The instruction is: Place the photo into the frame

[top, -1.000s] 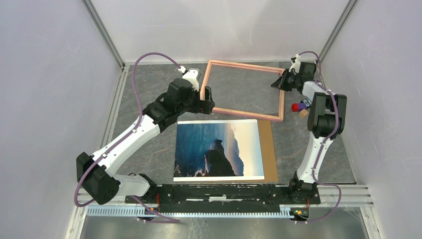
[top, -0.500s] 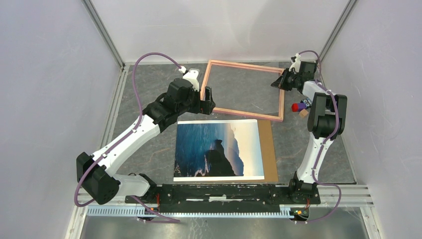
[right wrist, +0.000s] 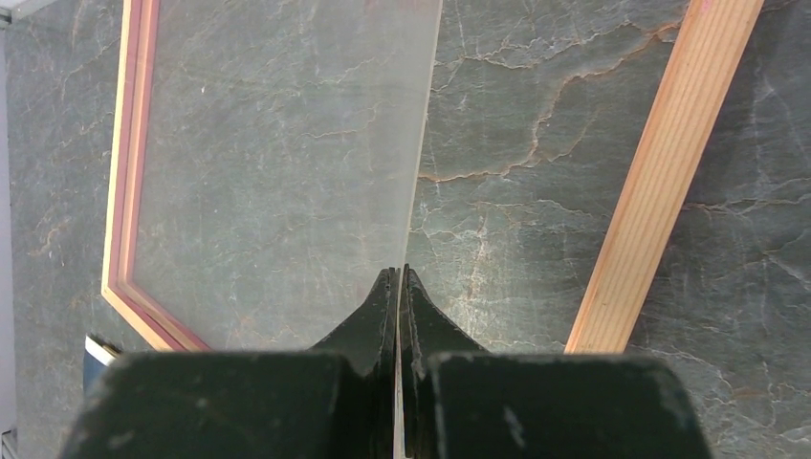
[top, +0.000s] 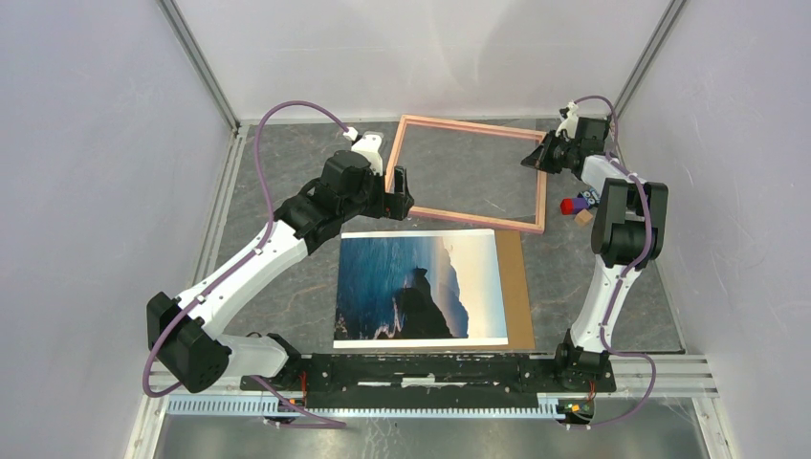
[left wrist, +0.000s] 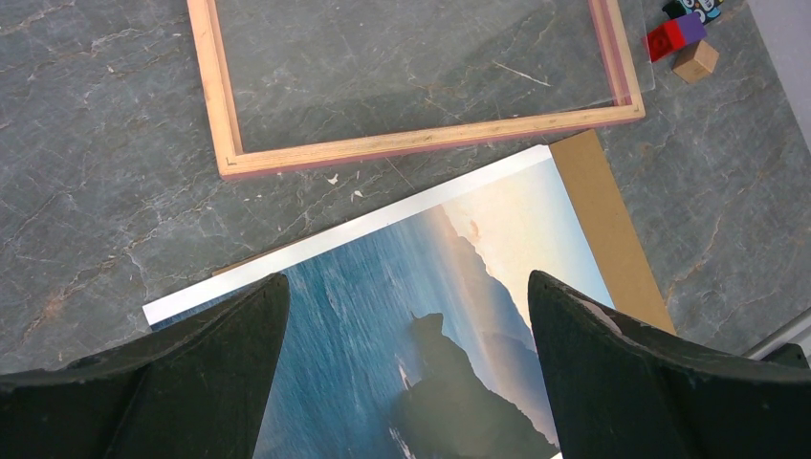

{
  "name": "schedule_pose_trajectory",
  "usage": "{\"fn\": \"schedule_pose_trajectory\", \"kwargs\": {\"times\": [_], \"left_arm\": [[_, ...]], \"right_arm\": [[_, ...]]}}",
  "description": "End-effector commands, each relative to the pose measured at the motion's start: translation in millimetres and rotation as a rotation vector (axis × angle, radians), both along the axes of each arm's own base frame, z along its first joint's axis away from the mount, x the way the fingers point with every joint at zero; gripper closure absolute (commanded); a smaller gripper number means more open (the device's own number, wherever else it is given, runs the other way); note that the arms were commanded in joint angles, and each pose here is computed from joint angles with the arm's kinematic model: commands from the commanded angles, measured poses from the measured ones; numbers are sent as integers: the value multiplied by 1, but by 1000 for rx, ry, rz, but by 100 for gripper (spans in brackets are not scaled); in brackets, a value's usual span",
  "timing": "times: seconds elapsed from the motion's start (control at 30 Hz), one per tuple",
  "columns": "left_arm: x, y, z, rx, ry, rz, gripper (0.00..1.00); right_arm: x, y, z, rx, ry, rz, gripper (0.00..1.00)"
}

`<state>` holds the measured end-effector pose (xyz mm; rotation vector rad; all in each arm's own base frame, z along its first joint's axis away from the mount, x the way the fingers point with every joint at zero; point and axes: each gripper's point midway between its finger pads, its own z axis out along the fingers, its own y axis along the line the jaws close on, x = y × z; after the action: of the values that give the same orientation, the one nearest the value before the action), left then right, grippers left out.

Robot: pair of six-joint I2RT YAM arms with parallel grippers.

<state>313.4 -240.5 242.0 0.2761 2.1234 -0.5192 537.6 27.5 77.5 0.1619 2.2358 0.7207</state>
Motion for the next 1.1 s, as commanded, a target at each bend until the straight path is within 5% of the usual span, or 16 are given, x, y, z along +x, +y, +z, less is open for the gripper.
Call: {"fn": "schedule_pose_trajectory", "kwargs": {"times": [0.0,1.07], "left_arm": [[2,-3,8,2,-44,-28,0],[1,-4,9,-1,-44,-31,0]], "right_arm": [[-2,-2,19,-35,-43,10,100],[-3,-5,11,-34,-27,11,100]]}}
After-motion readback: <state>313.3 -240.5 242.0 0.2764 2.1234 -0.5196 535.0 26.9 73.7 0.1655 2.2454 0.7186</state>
